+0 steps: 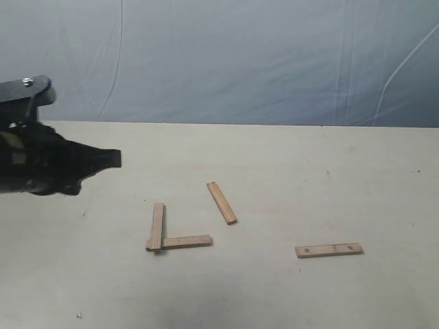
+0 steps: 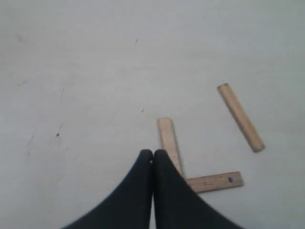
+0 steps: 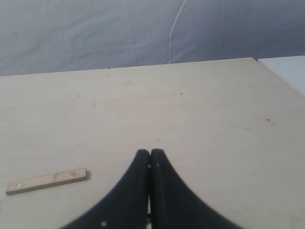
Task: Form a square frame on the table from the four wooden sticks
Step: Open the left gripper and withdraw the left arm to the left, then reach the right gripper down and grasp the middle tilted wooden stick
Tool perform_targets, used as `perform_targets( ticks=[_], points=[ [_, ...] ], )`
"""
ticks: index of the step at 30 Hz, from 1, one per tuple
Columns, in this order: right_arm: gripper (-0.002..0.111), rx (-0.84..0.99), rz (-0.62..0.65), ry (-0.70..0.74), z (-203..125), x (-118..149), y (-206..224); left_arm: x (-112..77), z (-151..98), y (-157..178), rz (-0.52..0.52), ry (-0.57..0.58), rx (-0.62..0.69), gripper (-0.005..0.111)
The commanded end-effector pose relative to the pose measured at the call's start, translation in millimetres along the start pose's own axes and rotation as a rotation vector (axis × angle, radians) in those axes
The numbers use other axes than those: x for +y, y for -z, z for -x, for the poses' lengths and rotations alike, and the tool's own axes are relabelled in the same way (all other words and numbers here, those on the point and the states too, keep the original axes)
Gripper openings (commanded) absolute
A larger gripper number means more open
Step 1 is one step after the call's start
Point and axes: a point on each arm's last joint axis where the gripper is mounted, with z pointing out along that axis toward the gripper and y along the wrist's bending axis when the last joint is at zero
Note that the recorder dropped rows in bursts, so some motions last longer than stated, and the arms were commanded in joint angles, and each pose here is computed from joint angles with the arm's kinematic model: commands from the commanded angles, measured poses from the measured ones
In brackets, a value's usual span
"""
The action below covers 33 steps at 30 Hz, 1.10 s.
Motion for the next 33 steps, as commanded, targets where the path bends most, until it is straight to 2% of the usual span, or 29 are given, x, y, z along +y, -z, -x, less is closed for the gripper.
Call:
perform_targets(
  ticks=[1,5,8,9,11,13,15,16,18,20,21,24,27,29,33],
  points=[
    [-0.001,-0.011,-0.005,0.006,0.6,-0.3,0.1,7.6,-23.9,45.0,-0.124,0.029,-0.203,0.000],
    [-0.001,-0.047,-0.001,0.006,3.9,0.1,0.2,20.7,-60.4,77.3,-0.234,0.060,-0.382,0.000],
    [-0.001,-0.153,0.010,0.006,13.6,1.2,1.2,30.5,-86.1,93.3,-0.286,0.055,-0.479,0.000],
    [-0.001,-0.254,0.022,0.002,22.5,2.2,3.0,36.8,-102.2,101.4,-0.314,0.055,-0.535,0.000],
    [-0.001,-0.408,0.050,-0.100,35.9,2.8,7.6,44.7,-122.5,108.1,-0.346,0.057,-0.603,0.000],
    [-0.001,-0.510,0.089,-0.364,44.5,-0.4,11.9,53.1,-138.5,109.5,-0.346,0.072,-0.649,0.000],
    [-0.001,-0.571,0.125,-0.566,49.2,-3.5,14.8,56.4,-137.9,116.2,-0.340,0.097,-0.703,0.000],
    [-0.001,-0.599,0.136,-0.558,51.4,-3.2,16.3,58.5,-140.3,116.9,-0.312,0.070,-0.696,0.000],
    [-0.001,-0.661,0.176,-0.424,68.3,3.1,21.2,62.0,-140.5,121.1,-0.288,0.073,-0.733,0.000],
    [-0.001,-0.751,0.239,-0.260,105.8,13.4,18.7,65.9,-139.1,123.7,-0.258,0.093,-0.770,0.000],
    [-0.001,-0.769,0.250,-0.251,115.0,14.8,16.2,67.1,-138.7,123.7,-0.244,0.095,-0.774,0.000],
    [-0.001,-0.751,0.260,-0.255,148.0,17.7,-7.5,69.9,-138.3,123.4,-0.204,0.080,-0.781,0.000],
    [-0.001,-0.631,0.265,-0.308,175.4,20.8,-54.3,69.3,-139.7,122.2,-0.198,0.050,-0.763,0.000],
    [-0.001,-0.531,0.287,-0.322,182.7,25.0,-84.5,69.1,-140.1,121.8,-0.201,0.055,-0.757,0.000],
    [-0.001,-0.248,0.330,-0.208,182.0,40.9,-156.7,69.0,-140.4,121.6,-0.203,0.057,-0.752,0.000]
  ],
)
